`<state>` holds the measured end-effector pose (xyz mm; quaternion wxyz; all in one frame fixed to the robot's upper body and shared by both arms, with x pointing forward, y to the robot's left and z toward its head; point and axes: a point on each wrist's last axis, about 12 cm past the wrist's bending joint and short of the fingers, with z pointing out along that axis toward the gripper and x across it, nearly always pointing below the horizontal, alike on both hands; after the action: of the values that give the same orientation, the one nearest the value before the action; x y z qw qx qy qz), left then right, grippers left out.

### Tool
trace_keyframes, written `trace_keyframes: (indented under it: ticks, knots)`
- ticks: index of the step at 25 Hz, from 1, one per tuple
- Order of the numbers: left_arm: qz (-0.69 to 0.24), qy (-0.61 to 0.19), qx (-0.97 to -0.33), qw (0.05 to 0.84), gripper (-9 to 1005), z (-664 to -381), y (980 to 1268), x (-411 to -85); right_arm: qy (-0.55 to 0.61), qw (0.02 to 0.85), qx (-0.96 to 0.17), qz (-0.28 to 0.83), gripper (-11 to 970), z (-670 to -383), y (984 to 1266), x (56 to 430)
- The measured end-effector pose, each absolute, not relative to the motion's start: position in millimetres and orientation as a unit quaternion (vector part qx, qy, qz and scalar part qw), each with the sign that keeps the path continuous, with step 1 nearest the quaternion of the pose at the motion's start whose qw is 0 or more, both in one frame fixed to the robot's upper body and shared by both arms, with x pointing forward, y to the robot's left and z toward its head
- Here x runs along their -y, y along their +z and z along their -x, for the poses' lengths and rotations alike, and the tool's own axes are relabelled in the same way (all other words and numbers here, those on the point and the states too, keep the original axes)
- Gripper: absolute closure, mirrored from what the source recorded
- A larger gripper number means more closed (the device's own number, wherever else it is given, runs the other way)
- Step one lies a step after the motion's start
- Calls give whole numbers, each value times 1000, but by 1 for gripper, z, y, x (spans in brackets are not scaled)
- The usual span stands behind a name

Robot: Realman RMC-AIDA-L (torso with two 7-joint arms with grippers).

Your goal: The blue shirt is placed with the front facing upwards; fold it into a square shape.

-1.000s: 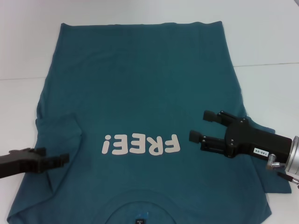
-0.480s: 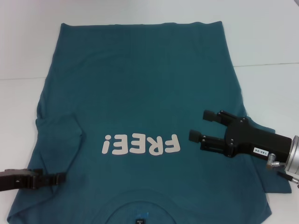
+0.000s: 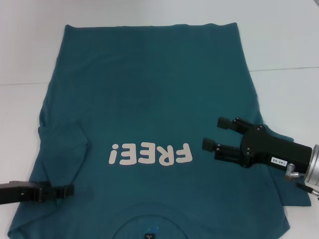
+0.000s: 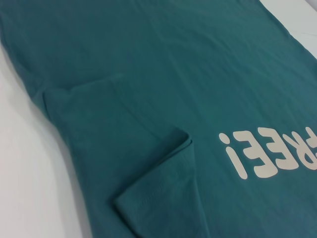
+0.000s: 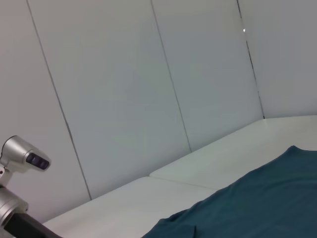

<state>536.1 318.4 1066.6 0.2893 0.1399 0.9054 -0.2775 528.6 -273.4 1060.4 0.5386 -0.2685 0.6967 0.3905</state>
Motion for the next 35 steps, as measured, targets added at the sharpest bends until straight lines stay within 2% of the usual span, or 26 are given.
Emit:
trace_keyframes:
  ticks: [20,35]
  knots:
    - [-172,-292,-897,284,88,-548,1072,-295,390,540,-696,267,36,-528,1060,274]
    - [-217,-339,-878,258,88,-544,1076,-273,389,541,-696,268,43,-529,1061,274]
